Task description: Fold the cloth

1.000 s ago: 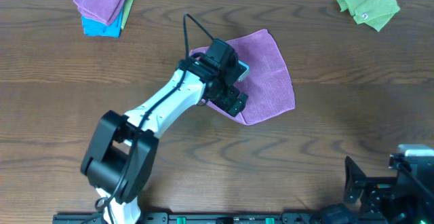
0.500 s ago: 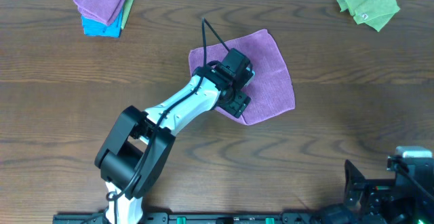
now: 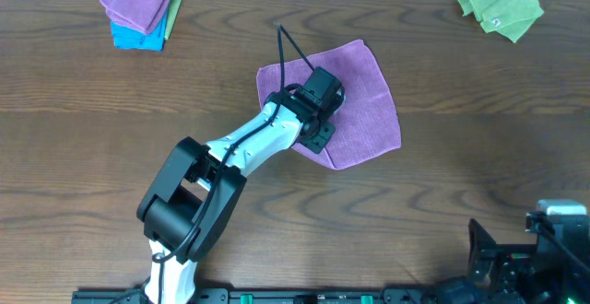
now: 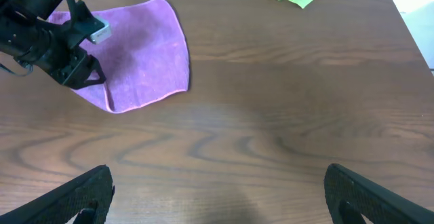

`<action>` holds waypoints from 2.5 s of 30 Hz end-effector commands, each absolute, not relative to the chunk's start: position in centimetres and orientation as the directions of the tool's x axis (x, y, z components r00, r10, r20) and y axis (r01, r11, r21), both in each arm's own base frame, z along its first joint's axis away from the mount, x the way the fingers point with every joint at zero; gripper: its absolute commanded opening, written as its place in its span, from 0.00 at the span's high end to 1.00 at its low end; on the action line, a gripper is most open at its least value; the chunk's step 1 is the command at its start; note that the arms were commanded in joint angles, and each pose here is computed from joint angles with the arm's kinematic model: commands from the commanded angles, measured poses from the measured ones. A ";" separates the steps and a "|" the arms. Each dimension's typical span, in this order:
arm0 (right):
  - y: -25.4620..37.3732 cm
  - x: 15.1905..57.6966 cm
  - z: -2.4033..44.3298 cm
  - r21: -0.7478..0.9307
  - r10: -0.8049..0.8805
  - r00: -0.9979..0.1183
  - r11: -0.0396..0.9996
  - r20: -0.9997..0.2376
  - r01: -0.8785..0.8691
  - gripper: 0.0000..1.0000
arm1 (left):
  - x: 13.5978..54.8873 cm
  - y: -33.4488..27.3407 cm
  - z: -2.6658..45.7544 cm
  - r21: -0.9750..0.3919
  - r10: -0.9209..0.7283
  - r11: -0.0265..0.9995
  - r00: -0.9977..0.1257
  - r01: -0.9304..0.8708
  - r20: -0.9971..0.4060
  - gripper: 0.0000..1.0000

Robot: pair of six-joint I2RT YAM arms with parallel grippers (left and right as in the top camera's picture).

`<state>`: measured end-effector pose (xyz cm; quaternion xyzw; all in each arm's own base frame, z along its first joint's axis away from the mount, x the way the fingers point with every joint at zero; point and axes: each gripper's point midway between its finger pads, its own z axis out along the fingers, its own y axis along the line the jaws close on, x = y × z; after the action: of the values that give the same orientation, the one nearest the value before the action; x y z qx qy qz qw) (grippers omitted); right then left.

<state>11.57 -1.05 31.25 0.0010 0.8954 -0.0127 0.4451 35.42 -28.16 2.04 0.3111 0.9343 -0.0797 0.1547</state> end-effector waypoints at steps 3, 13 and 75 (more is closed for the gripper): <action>-1.4 11.7 31.2 -0.041 -0.016 -0.607 0.999 -0.795 0.027 0.01 | 35.3 -27.9 0.9 -0.044 0.561 0.798 -0.767 0.601 -0.312 0.50; -1.6 11.7 31.3 -0.052 -0.020 -0.605 0.998 -0.796 0.036 0.01 | 35.7 -27.5 0.9 -0.013 0.560 0.804 -0.766 0.594 -0.316 0.51; -1.6 12.2 32.1 -0.096 -0.074 -0.575 0.995 -0.815 0.007 0.01 | 32.8 -26.2 5.0 -0.096 0.421 0.885 -0.870 0.456 -0.256 0.94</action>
<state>12.11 -1.16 32.00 -0.0156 0.8866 -0.0265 0.4615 33.43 -26.63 4.80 0.2378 0.9597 -0.0818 0.1256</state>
